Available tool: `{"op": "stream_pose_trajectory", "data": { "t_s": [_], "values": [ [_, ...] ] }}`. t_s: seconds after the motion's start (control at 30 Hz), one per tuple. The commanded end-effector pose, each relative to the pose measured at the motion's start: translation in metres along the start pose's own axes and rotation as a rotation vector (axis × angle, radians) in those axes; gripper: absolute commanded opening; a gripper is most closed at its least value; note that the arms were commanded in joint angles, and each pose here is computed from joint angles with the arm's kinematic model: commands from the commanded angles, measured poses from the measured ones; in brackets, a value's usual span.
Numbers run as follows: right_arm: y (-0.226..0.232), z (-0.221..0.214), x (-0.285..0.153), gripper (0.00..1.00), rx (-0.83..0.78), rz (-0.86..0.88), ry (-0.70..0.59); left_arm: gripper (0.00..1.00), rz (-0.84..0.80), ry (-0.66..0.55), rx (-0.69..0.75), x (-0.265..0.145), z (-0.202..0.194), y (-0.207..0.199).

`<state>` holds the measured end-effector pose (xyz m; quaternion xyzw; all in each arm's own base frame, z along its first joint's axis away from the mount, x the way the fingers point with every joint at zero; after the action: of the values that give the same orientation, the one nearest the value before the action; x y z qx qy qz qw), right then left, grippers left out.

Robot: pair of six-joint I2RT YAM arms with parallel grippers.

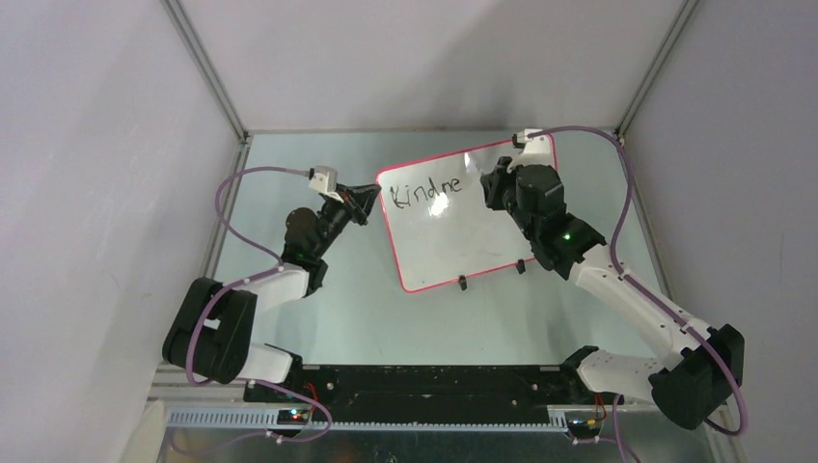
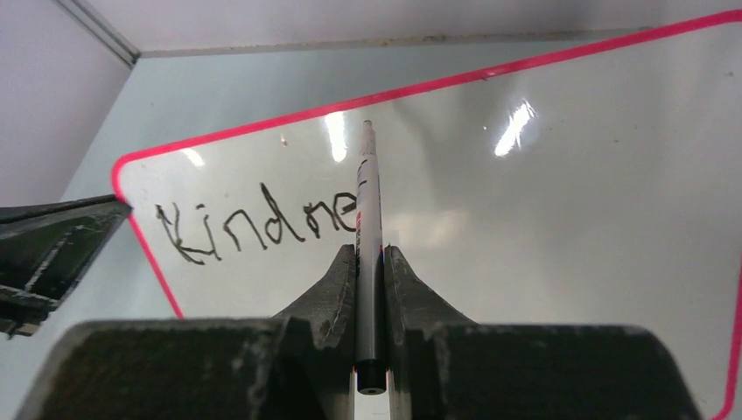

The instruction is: Write a sentence on the whiteboard

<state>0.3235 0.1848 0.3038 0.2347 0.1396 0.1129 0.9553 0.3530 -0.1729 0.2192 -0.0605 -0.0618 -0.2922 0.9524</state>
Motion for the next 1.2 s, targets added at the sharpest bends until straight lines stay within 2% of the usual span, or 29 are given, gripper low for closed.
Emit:
{"op": "stream_pose_trajectory", "data": {
  "t_s": [0.0, 0.13, 0.3, 0.37, 0.5, 0.6, 0.8, 1.0, 1.17],
  "values": [
    [-0.007, 0.019, -0.005, 0.0, -0.014, -0.023, -0.093, 0.26, -0.004, -0.056, 0.031, 0.004, 0.015, 0.001],
    [-0.012, 0.026, -0.013, 0.0, 0.016, -0.013, -0.121, 0.48, 0.002, -0.049, 0.029, 0.004, 0.016, 0.001],
    [-0.019, 0.039, -0.032, 0.0, 0.056, 0.015, -0.203, 0.66, -0.005, -0.051, -0.001, -0.002, 0.016, -0.004],
    [-0.023, 0.045, -0.038, 0.0, 0.068, 0.005, -0.224, 0.79, -0.002, -0.052, -0.022, -0.007, 0.017, -0.006],
    [-0.03, 0.054, -0.048, 0.0, 0.085, 0.003, -0.253, 0.95, 0.066, -0.028, -0.062, -0.023, 0.012, -0.001],
    [-0.035, 0.055, -0.057, 0.0, 0.09, 0.01, -0.249, 0.98, 0.097, 0.02, -0.091, -0.041, -0.003, -0.002],
    [-0.042, 0.062, -0.074, 0.0, 0.086, 0.032, -0.264, 0.99, 0.003, 0.047, -0.12, -0.06, -0.01, -0.035],
    [-0.048, 0.066, -0.084, 0.0, 0.079, 0.04, -0.267, 0.94, -0.121, 0.062, -0.221, -0.053, -0.009, -0.055],
    [-0.052, 0.068, -0.09, 0.0, 0.071, 0.045, -0.277, 0.92, -0.073, 0.142, -0.217, -0.055, -0.021, -0.049]
  ]
}}
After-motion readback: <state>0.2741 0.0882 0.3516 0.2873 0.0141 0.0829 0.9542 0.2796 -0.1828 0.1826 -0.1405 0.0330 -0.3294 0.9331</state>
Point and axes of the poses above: each gripper's point midway between its finger pads, its own x axis out along the fingers, its own y axis along the line the jaws close on, z = x × y, the point moved 3 cm from there along -x, back along the fingers, and after that the axes turned 14 degrees about x, right-handed, at the moved point
